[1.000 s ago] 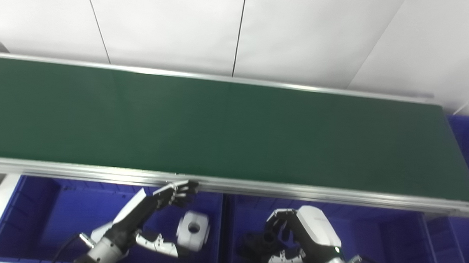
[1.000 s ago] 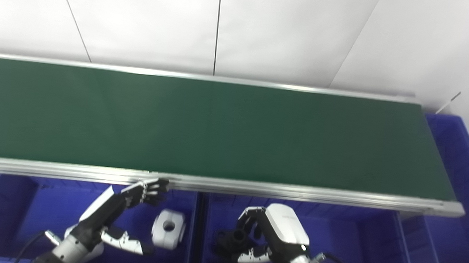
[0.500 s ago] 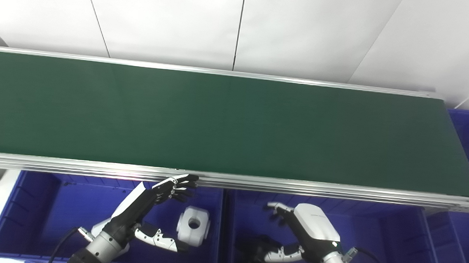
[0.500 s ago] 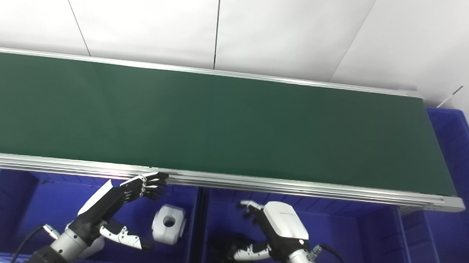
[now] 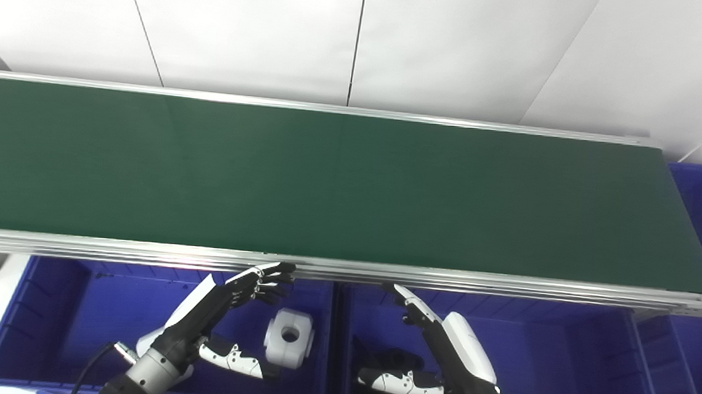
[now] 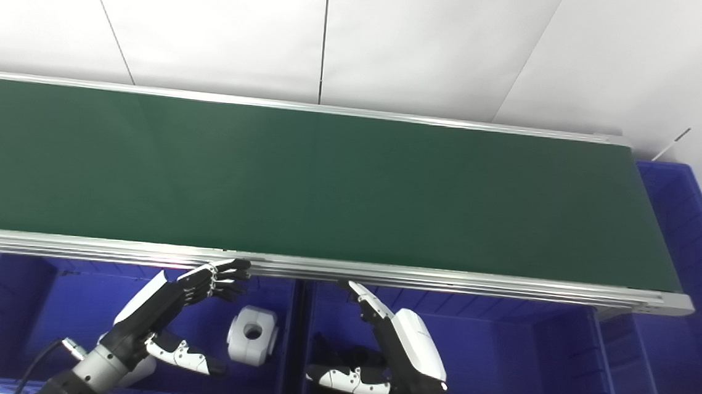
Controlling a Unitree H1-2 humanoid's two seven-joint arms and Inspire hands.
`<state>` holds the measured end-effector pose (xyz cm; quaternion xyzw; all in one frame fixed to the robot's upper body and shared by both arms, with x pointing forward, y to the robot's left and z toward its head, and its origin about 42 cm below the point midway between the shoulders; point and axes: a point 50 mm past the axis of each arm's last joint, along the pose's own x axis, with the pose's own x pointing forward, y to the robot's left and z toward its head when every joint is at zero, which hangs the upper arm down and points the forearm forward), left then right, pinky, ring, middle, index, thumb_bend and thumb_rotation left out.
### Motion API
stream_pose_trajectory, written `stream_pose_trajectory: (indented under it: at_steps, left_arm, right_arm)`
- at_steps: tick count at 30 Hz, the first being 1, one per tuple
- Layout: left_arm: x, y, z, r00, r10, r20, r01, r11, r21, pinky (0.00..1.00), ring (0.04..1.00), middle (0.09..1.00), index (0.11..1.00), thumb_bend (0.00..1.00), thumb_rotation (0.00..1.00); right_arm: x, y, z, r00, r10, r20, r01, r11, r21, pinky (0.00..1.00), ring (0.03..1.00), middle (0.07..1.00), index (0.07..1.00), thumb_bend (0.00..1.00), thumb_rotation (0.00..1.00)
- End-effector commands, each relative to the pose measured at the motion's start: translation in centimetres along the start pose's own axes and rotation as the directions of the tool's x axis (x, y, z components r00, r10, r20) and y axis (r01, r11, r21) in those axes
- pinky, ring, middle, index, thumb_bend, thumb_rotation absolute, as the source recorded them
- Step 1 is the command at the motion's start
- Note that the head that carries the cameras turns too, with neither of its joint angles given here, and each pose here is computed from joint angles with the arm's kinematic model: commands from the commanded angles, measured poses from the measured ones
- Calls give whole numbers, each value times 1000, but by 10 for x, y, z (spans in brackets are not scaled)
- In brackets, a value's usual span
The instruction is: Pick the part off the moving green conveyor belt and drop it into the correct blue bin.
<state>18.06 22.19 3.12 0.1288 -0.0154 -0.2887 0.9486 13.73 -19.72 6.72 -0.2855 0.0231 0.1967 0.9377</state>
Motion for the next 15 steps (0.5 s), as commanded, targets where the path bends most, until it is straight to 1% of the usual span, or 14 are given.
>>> stream_pose_trajectory:
  at_steps: [1,3,4,6,10,12,15]
  left_arm:
    - [0,7,8,999,5,51,-6,1000,20,700,749,820,842,862,275]
    - [0,7,8,999,7,52,-8,1000,19,699,749,820,841,861,272]
    - [0,7,8,999,8,53,-9,1000,16,701,750,821,841,860,266]
    - [0,7,8,999,8,54,-9,1000,16,708,755,824,841,857,264]
    - [0,7,6,999,9,49,-10,1000,21,706,752,823,843,852,265]
    - [1,6,6,999,9,49,-10,1000,16,706,752,824,844,850,264]
    - [2,5,6,999,12,50,-12,1000,11,705,751,824,842,854,259]
  right_arm:
    - [1,-3,9,996,-28,86,25,999,40,733,835,884,908,786,502]
    - [1,-2,7,995,-56,87,50,997,63,710,813,870,899,786,484]
    - [2,-2,6,994,-68,82,62,995,73,680,784,851,891,786,470]
    - [2,-3,4,994,-84,66,78,993,90,668,777,846,893,790,470]
    - [3,-4,1,995,-85,46,80,992,103,720,824,881,911,797,467]
    - [3,-3,0,995,-90,39,86,990,114,725,829,884,912,799,466]
    - [3,-4,-3,994,-102,30,97,986,136,730,833,889,921,794,436]
